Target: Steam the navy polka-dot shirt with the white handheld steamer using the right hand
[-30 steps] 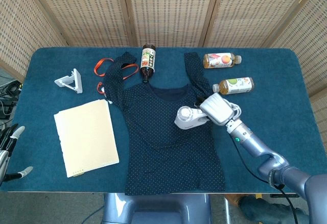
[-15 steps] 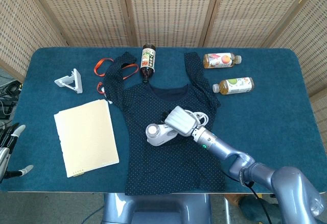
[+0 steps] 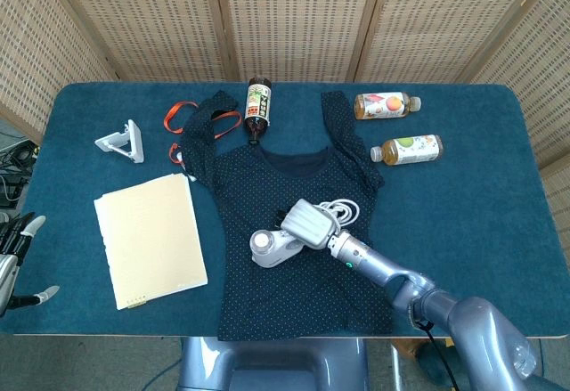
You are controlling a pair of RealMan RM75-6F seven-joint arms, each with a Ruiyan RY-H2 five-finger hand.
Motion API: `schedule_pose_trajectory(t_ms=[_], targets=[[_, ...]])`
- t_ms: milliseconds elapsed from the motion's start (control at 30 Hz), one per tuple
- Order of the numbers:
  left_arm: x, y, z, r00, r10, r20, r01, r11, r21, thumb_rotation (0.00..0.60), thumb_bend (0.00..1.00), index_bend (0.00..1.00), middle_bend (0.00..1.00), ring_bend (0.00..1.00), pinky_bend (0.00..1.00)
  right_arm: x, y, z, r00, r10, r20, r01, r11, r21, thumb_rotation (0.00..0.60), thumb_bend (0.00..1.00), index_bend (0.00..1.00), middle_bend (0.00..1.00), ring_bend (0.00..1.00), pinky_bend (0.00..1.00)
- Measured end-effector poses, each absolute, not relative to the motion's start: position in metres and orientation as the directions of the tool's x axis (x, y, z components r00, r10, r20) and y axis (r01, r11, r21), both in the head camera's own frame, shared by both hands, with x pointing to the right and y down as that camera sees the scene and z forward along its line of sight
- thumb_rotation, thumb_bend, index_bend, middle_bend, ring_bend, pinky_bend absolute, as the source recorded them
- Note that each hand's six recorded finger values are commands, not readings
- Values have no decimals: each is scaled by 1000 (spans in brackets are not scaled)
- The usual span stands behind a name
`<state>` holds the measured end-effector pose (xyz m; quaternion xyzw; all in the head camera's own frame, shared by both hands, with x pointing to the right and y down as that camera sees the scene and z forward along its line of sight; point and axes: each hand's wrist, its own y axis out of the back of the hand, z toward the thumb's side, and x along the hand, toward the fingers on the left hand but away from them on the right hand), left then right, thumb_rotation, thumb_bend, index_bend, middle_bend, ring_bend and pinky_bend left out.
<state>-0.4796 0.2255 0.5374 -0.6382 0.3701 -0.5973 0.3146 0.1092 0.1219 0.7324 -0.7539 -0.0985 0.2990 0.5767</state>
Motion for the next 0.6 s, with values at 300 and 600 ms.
schedule_pose_trajectory(t_ms=[300,600], targets=[[-476,226,536,25,-849,529,-102,-528,-843,600,0,0,0,0,0,162,113,735,774,532,-344,-210,-297,-931,600,1000,601,558,677,1000],[-469,227,535,49,-851,523,-91,-525,-846,600,0,0,0,0,0,228,103,735,702,606,-375,-235,-300,-925,600,1000,601,563,677,1000]])
